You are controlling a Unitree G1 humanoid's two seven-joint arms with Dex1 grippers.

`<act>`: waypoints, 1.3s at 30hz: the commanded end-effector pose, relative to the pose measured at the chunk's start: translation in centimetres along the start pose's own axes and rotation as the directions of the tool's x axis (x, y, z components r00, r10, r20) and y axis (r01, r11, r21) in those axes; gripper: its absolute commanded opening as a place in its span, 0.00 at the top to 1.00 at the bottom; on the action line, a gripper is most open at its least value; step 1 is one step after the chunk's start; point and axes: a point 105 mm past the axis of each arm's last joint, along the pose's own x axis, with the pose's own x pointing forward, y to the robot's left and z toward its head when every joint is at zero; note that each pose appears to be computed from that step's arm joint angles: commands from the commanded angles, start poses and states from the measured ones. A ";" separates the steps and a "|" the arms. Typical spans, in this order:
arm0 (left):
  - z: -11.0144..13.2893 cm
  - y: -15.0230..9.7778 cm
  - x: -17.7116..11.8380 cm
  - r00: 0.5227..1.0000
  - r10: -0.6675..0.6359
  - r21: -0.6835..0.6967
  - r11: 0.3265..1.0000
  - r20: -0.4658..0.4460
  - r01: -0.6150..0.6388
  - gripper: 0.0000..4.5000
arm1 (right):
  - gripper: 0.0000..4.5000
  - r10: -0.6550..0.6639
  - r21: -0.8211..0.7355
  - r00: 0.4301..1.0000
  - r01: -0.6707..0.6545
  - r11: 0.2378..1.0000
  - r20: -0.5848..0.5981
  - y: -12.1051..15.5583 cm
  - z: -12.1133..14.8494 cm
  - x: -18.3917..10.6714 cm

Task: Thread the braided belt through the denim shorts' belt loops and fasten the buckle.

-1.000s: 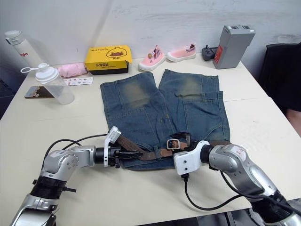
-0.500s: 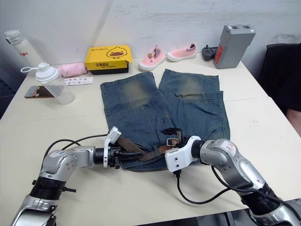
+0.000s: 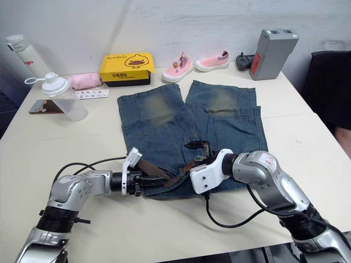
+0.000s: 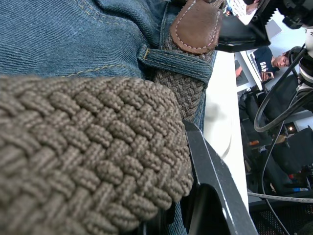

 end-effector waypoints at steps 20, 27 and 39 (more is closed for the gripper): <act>-0.2 -0.5 -0.2 1.000 -0.011 0.004 1.000 0.009 0.011 1.00 | 0.47 -0.003 -0.053 0.999 0.006 0.999 0.046 0.0 1.4 0.5; -0.1 -0.5 -0.1 1.000 -0.009 0.005 1.000 0.011 0.009 1.00 | 0.99 0.106 -0.031 0.994 -0.105 0.994 0.037 2.5 1.4 0.8; 0.0 -0.4 -0.2 1.000 -0.006 0.003 1.000 0.013 0.006 1.00 | 0.99 0.086 0.018 0.996 -0.085 0.996 -0.020 2.4 0.3 0.3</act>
